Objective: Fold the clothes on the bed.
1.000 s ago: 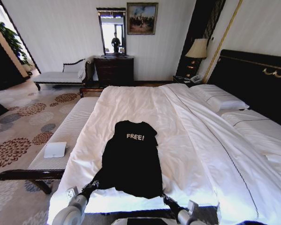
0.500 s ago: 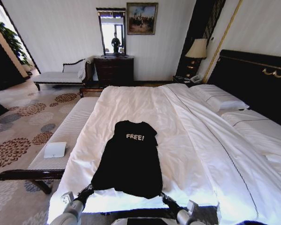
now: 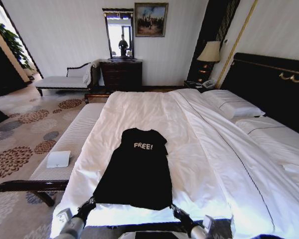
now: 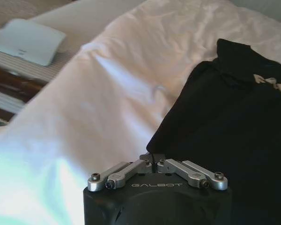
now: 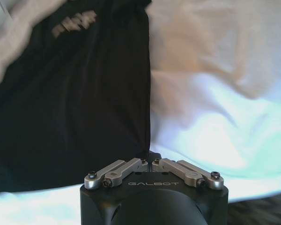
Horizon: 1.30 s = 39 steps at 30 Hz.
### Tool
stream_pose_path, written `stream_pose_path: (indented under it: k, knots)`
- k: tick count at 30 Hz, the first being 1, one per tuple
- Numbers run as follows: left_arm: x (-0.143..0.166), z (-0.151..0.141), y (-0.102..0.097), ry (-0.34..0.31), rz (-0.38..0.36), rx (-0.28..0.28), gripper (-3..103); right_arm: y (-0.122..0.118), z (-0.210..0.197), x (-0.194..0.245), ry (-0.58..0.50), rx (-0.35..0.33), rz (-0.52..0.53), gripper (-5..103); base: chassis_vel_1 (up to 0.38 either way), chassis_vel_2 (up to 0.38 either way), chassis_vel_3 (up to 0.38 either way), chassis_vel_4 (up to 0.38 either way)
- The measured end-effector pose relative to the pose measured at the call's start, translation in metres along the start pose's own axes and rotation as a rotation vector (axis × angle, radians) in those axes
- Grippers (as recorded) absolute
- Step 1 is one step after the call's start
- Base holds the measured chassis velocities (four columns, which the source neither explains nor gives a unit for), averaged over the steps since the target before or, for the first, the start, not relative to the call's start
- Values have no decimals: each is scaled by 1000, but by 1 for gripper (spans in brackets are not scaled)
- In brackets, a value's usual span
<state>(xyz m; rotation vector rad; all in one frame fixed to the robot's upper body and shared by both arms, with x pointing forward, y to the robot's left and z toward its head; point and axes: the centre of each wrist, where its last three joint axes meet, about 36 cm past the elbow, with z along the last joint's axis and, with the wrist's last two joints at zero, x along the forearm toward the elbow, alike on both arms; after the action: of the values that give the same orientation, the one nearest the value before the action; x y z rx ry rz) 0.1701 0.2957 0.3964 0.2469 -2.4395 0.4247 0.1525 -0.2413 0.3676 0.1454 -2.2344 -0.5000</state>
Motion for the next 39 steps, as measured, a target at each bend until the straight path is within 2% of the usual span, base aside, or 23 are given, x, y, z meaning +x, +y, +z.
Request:
stream_pose_path:
  k: [3, 12, 18, 27, 34, 39]
  knots:
    - [19, 12, 5, 10, -21, 14, 0, 5, 5, 11, 36, 31, 43, 0, 0, 0, 0, 0]
    - [41, 25, 17, 26, -61, 9, 0, 16, 6, 24, 63, 61, 81, 0, 0, 0, 0, 0]
    - [47, 37, 11, 45, -59, 9, 0, 17, 8, 26, 70, 71, 99, 0, 0, 0, 0, 0]
    - [47, 44, 12, 60, -74, -1, 0, 20, 12, 28, 96, 80, 117, 0, 0, 0, 0, 0]
    - [33, 57, 9, 76, -84, 18, 0, 23, 18, 18, 92, 65, 128, 0, 0, 0, 0, 0]
    - [23, 65, 9, 88, -87, 11, 0, 22, 22, 7, 84, 61, 132, 0, 0, 0, 0, 0]
